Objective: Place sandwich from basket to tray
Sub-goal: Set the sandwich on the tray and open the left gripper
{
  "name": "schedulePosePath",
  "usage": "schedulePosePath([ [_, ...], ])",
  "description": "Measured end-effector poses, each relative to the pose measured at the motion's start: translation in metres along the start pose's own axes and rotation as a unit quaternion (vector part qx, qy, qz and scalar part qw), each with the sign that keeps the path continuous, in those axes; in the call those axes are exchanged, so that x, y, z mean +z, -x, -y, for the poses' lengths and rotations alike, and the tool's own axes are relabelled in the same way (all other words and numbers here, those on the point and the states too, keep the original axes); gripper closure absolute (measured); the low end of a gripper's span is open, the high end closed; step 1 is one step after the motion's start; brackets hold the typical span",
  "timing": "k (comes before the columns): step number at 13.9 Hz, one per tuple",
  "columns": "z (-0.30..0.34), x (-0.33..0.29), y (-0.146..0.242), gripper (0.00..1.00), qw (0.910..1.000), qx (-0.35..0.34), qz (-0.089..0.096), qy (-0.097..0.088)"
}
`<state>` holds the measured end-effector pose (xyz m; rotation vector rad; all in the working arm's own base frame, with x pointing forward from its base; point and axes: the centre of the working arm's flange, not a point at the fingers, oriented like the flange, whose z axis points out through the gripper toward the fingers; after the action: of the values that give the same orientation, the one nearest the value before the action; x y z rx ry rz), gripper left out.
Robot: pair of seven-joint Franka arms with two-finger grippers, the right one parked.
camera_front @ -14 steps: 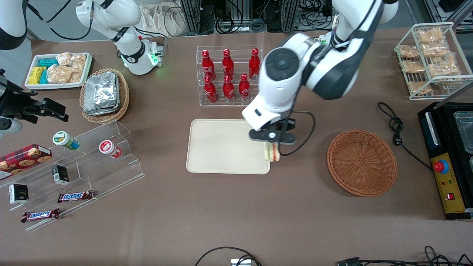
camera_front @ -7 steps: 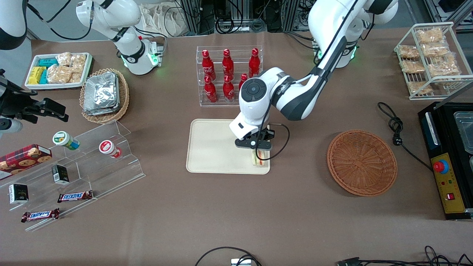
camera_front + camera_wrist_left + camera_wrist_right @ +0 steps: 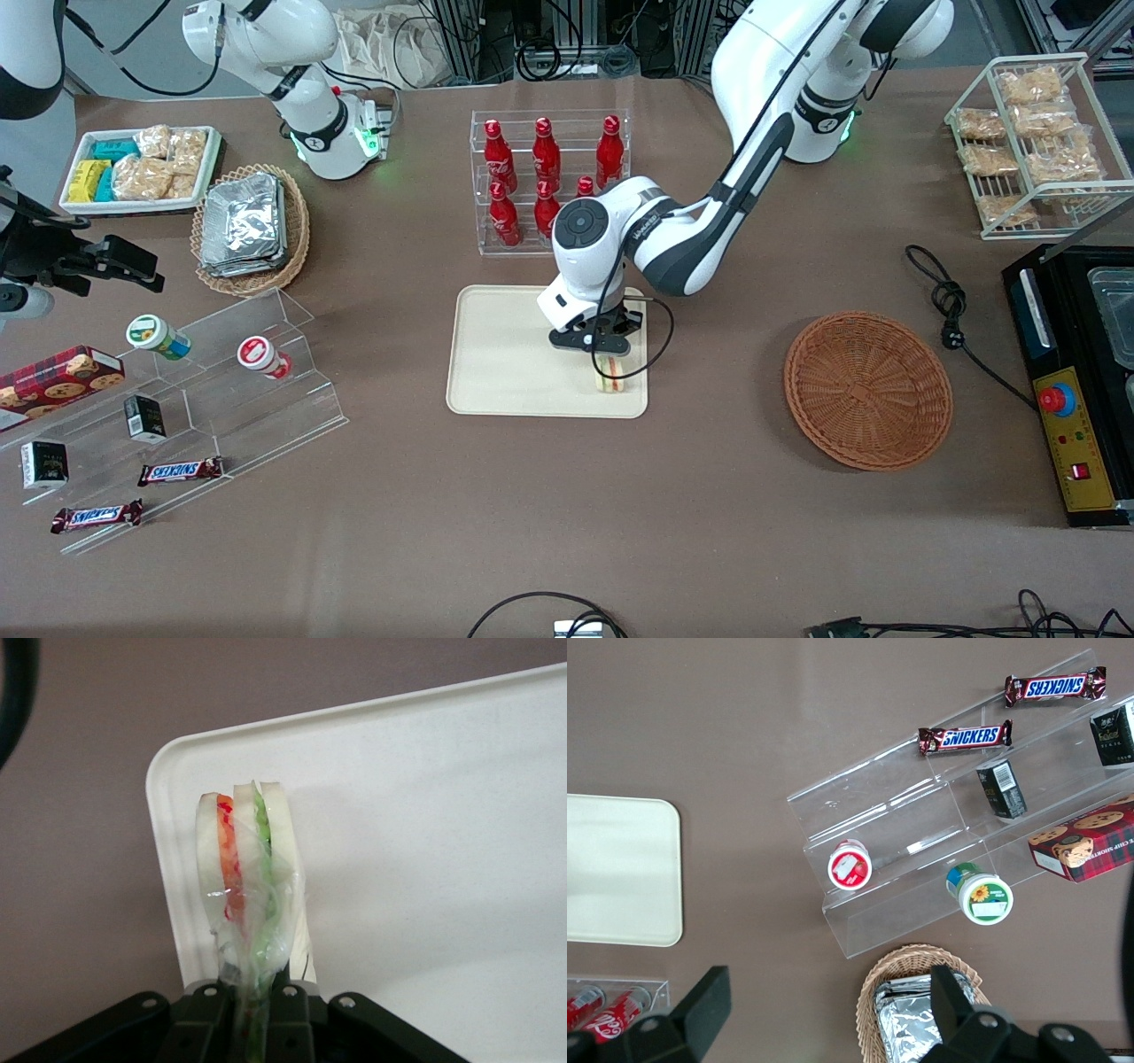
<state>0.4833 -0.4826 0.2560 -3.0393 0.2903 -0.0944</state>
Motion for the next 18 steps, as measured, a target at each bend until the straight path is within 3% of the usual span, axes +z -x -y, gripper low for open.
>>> schedulePosePath([
  [2, -0.002, 0.012, 0.006, 0.85, 0.9999, -0.005, -0.006, 0.011],
  [8, -0.002, 0.021, 0.011, 0.85, 0.9998, -0.012, -0.005, 0.012],
  [11, -0.002, 0.02, 0.01, 0.61, 0.9997, -0.013, -0.011, 0.017],
  [17, 0.002, 0.002, 0.002, 0.01, 0.9992, -0.017, -0.027, 0.024],
  [18, 0.003, -0.005, -0.001, 0.0, 0.9989, -0.019, -0.033, 0.026],
])
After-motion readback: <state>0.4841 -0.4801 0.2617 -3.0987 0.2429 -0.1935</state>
